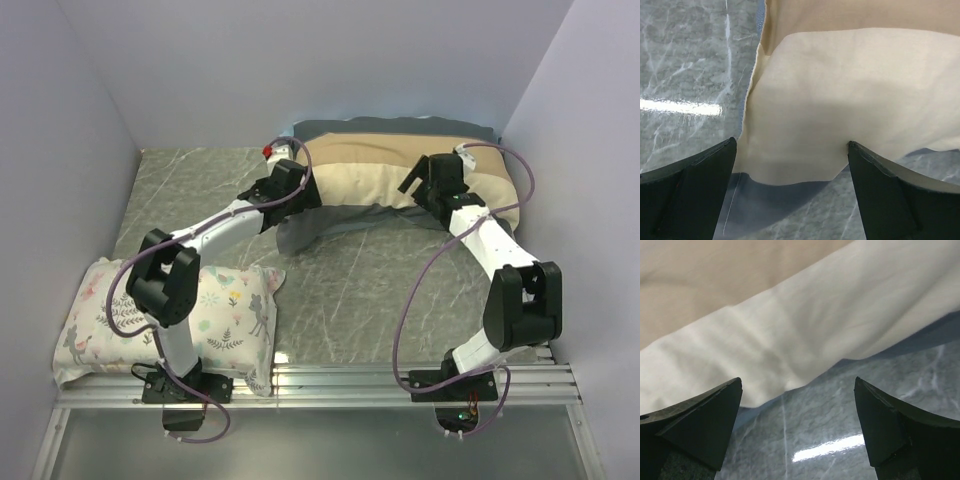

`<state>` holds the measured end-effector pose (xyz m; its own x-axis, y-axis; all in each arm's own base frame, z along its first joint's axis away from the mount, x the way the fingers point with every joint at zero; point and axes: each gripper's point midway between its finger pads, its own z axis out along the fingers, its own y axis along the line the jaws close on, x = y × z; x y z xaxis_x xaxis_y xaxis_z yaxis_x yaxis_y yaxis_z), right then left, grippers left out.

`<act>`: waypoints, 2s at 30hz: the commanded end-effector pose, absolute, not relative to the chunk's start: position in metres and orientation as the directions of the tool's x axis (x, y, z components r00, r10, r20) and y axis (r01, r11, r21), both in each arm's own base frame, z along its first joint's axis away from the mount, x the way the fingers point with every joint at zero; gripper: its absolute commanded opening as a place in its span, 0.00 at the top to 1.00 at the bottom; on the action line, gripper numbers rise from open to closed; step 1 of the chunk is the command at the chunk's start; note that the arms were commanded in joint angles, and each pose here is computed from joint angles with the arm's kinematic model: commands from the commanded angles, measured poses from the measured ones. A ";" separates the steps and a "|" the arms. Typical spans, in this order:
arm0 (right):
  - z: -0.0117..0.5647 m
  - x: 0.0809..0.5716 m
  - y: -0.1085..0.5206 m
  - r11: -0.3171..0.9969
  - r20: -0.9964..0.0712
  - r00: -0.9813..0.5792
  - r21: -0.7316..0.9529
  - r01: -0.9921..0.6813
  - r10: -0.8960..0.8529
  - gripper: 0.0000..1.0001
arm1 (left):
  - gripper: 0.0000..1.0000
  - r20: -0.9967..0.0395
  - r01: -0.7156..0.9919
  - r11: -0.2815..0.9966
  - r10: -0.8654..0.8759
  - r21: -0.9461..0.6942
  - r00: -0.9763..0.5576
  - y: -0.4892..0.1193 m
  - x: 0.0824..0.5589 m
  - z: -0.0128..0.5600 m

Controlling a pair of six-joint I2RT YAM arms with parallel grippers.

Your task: Remove the pillowcase from the pillow

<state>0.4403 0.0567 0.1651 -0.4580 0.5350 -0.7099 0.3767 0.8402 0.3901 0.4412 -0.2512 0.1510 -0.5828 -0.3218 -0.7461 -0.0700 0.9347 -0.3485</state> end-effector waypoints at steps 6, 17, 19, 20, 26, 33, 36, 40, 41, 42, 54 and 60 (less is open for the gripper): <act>0.161 0.444 0.029 0.783 -0.738 -0.332 0.416 0.463 0.588 0.00 | 0.01 -0.749 -0.005 0.928 -0.304 -0.373 -0.589 -0.256 0.469 0.150; 0.119 0.486 0.029 0.793 -0.775 -0.267 0.441 0.422 0.573 0.16 | 0.31 -0.721 -0.025 0.934 -0.293 -0.358 -0.628 -0.259 0.477 0.132; 0.135 0.490 0.029 0.798 -0.790 -0.235 0.454 0.396 0.567 0.56 | 0.64 -0.736 -0.030 0.936 -0.296 -0.351 -0.608 -0.253 0.477 0.143; 0.141 0.492 0.030 0.799 -0.794 -0.227 0.457 0.390 0.565 0.75 | 0.75 -0.741 -0.031 0.937 -0.296 -0.349 -0.603 -0.251 0.477 0.147; 0.210 0.478 0.033 0.820 -0.823 -0.175 0.470 0.328 0.541 1.00 | 1.00 -0.790 -0.021 0.932 -0.319 -0.362 -0.524 -0.235 0.466 0.209; 0.325 0.406 0.044 0.845 -0.845 -0.108 0.499 0.191 0.523 1.00 | 1.00 -0.837 0.077 0.898 -0.368 -0.432 -0.406 -0.227 0.422 0.317; 0.390 0.372 0.048 0.853 -0.855 -0.032 0.514 0.095 0.518 1.00 | 1.00 -0.851 0.119 0.885 -0.384 -0.449 -0.357 -0.225 0.400 0.361; 0.422 0.381 0.054 0.868 -0.868 -0.039 0.492 0.062 0.495 1.00 | 0.92 -0.849 0.090 0.887 -0.398 -0.453 -0.348 -0.218 0.406 0.375; 0.416 0.390 0.059 0.874 -0.871 -0.073 0.483 0.054 0.486 1.00 | 0.92 -0.843 0.078 0.888 -0.400 -0.454 -0.359 -0.219 0.410 0.371; 0.403 0.398 0.066 0.882 -0.873 -0.130 0.469 0.042 0.470 1.00 | 0.90 -0.839 0.079 0.885 -0.403 -0.459 -0.365 -0.220 0.415 0.372; 0.141 0.532 0.122 0.883 -0.616 -0.654 0.429 0.189 0.439 1.00 | 0.17 -0.811 0.176 0.856 -0.366 -0.486 -0.457 -0.239 0.500 0.324; 0.160 0.548 0.107 0.851 -0.628 -0.593 0.480 0.214 0.503 0.89 | 0.06 -0.864 0.233 0.862 -0.355 -0.451 -0.358 -0.227 0.476 0.380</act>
